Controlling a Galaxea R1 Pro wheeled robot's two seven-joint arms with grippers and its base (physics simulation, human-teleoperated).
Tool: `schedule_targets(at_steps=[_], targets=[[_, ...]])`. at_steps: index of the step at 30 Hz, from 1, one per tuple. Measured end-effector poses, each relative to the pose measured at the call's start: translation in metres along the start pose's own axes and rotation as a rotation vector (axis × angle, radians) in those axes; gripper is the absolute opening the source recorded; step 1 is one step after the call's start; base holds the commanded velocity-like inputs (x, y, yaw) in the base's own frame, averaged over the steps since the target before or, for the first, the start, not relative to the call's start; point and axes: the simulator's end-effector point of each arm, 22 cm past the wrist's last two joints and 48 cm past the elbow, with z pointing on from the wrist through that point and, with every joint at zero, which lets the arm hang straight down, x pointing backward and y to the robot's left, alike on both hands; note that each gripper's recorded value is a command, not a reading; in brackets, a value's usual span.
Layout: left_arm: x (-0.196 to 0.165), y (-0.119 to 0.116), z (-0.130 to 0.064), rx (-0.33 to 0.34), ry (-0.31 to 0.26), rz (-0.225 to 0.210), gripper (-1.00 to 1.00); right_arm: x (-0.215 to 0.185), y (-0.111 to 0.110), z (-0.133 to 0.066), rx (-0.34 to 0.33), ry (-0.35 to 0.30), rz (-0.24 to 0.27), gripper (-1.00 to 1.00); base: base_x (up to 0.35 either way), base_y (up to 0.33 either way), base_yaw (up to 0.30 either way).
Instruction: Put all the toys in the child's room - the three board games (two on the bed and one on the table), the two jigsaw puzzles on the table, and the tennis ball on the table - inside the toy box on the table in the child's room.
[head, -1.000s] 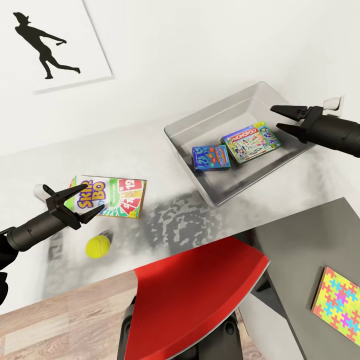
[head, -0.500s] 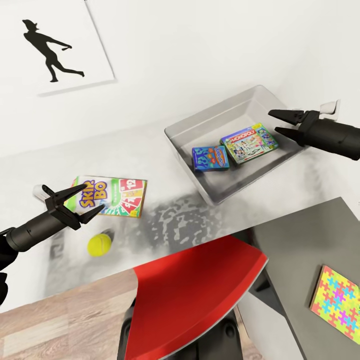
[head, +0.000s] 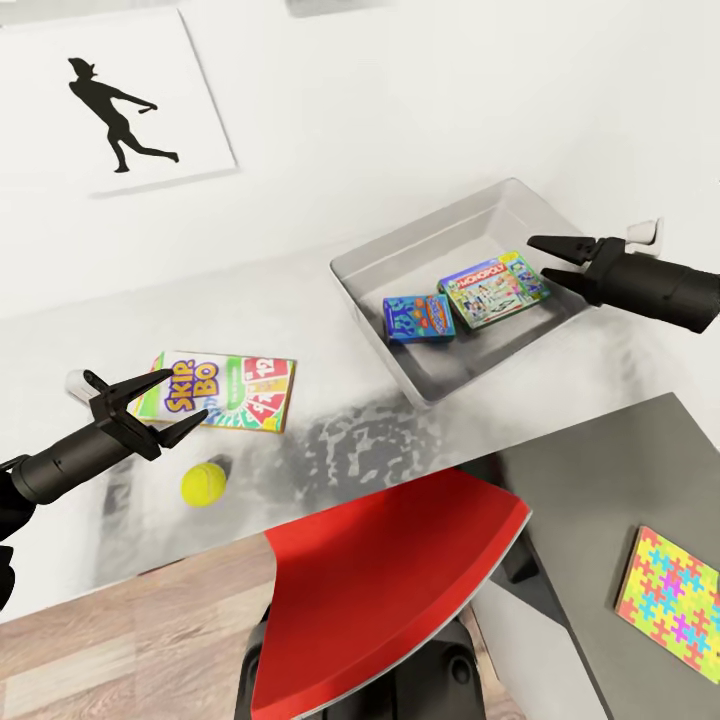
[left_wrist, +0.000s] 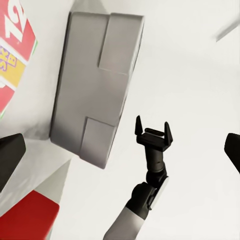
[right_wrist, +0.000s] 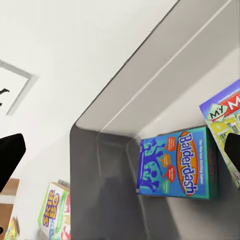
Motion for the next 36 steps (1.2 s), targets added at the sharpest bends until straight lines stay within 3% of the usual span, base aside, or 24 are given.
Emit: schedule_targets(at_steps=[11,36], targets=[[0.0,-0.011,-0.003,0.004,0.003,0.019,1.0,0.017,0.014,0.009,-0.011,0.053,-0.024,1.0,-0.004,0.0,0.0],[0.004,-0.034,-0.006,0.026,0.007,0.051,1.0,0.003,0.037,-0.003,-0.024,0.036,-0.057,1.0,0.0,0.0,0.0]])
